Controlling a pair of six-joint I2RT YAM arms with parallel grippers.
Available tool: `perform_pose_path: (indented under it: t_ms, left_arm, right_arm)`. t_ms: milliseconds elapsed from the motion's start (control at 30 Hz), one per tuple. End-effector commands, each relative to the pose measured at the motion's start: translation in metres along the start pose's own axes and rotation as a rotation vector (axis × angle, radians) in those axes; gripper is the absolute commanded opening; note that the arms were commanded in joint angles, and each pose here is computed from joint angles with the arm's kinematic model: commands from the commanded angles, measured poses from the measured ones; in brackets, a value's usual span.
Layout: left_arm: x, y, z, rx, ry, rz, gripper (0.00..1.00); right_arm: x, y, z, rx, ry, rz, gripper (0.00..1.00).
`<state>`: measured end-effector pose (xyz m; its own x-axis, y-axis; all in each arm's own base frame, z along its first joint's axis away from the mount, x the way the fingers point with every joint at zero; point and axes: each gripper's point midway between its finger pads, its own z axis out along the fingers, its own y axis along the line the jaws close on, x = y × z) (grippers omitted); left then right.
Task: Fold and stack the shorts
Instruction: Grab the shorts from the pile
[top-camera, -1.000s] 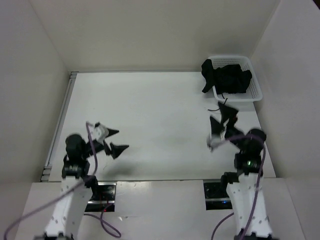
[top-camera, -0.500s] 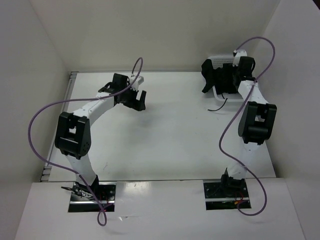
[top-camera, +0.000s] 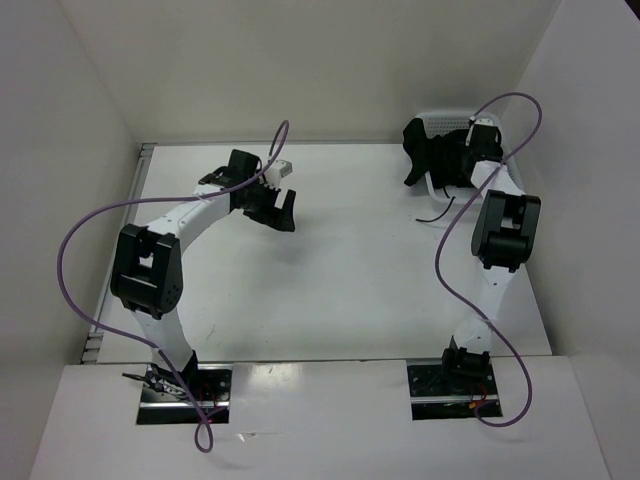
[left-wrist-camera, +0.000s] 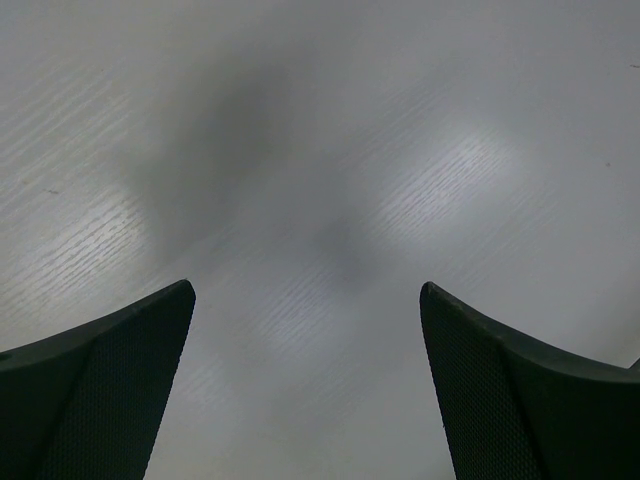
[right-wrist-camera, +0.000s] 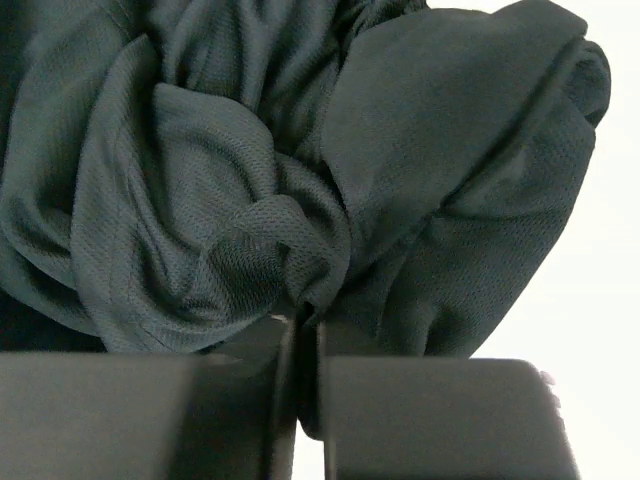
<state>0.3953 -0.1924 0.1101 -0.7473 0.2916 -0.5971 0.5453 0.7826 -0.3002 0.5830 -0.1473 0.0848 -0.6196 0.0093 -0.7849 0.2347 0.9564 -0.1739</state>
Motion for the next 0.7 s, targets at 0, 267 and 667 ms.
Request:
perform_pose_path:
  t_ms: [0, 267, 667]
  left_arm:
    - [-0.005, 0.003, 0.001, -0.009, -0.009, 0.008, 1.00]
    - [-0.026, 0.002, -0.011, -0.032, -0.072, 0.037, 1.00]
    - [-0.077, 0.030, -0.109, -0.172, -0.347, 0.056, 1.00]
  right_arm:
    - [-0.031, -0.006, -0.002, 0.036, -0.073, 0.055, 0.00]
    - [-0.211, -0.013, -0.139, 0.039, -0.497, 0.047, 0.00]
    - [-0.376, 0.086, -0.509, -0.345, -1.202, 0.023, 0.00]
